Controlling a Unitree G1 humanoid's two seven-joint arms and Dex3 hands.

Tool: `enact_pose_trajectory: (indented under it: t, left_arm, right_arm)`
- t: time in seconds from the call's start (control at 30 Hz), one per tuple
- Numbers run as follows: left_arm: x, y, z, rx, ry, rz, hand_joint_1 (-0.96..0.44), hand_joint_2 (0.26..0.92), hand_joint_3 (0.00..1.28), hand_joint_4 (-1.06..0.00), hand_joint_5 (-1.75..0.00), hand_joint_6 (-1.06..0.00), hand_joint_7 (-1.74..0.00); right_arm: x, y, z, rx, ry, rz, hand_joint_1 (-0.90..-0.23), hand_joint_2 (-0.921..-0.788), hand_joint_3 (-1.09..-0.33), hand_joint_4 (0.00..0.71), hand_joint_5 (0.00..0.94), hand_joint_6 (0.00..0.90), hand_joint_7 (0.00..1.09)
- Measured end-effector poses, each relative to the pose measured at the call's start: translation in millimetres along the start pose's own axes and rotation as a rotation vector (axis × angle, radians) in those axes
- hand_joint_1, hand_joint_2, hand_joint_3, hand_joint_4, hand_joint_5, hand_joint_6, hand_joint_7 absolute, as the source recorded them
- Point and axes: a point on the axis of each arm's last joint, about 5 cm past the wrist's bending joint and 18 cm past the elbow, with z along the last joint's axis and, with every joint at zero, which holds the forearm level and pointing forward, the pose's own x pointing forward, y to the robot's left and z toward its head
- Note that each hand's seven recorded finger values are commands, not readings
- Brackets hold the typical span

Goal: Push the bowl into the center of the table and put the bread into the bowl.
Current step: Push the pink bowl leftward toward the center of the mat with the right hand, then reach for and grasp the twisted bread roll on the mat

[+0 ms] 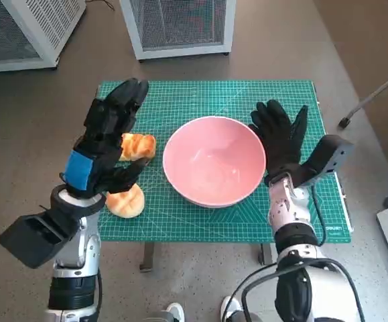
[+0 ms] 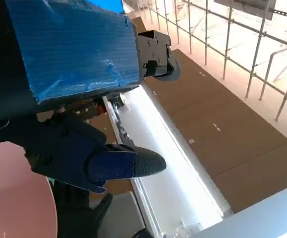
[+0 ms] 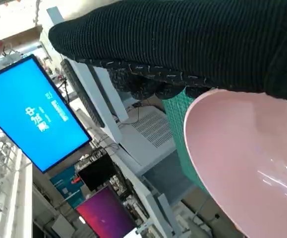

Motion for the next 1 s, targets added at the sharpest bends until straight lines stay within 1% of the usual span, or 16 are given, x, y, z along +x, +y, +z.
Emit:
enact_pose_trajectory:
  t: [0.3,0.47,0.57,0.63,0.7,0.8,0.87,1.0]
  left_arm:
    - [-0.2,0.1,0.4,0.000,-0.002,0.000,-0.62,0.921,0.36,-0.16,-0.07,-0.01,-0.50]
    - [-0.2,-0.1,0.3,-0.002,-0.002,-0.003,-0.62,0.921,0.36,-0.16,-0.06,-0.01,-0.50]
    - [-0.2,-0.1,0.3,-0.002,-0.002,-0.004,-0.61,0.921,0.36,-0.16,-0.06,-0.01,-0.51]
    - [-0.2,0.2,0.4,-0.001,-0.002,-0.006,-0.61,0.921,0.36,-0.16,-0.06,-0.01,-0.51]
    - [-0.3,1.0,0.6,0.003,-0.001,-0.009,-0.61,0.921,0.36,-0.16,-0.06,-0.01,-0.51]
    - [-0.3,4.9,1.0,0.022,0.003,-0.015,-0.62,0.921,0.36,-0.17,-0.05,-0.01,-0.50]
    - [0.0,11.4,1.1,0.065,0.012,-0.023,-0.62,0.921,0.35,-0.16,-0.05,-0.01,-0.50]
    - [1.9,30.2,5.1,0.204,0.036,-0.043,-0.63,0.921,0.34,-0.17,-0.03,-0.02,-0.46]
  right_arm:
    - [0.1,-2.1,1.9,0.005,-0.012,0.007,-0.401,-0.921,-0.632,0.166,0.001,0.119,0.31]
    - [0.4,-5.0,6.2,0.004,-0.045,0.025,-0.401,-0.921,-0.630,0.158,0.001,0.119,0.31]
    - [0.8,-6.7,10.5,-0.008,-0.081,0.033,-0.399,-0.920,-0.630,0.159,0.002,0.120,0.32]
    - [1.4,-7.4,14.9,-0.030,-0.119,0.043,-0.404,-0.916,-0.630,0.163,0.004,0.121,0.33]
    - [2.1,-7.8,20.1,-0.058,-0.164,0.055,-0.415,-0.919,-0.617,0.166,0.004,0.118,0.34]
    - [2.8,-6.9,28.7,-0.108,-0.248,0.092,-0.456,-0.920,-0.585,0.172,0.005,0.120,0.35]
    - [2.9,-5.5,36.5,-0.157,-0.329,0.145,-0.470,-0.921,-0.567,0.175,0.005,0.123,0.36]
    - [1.2,-4.4,53.1,-0.234,-0.496,0.258,-0.481,-0.921,-0.545,0.204,0.017,0.131,0.37]
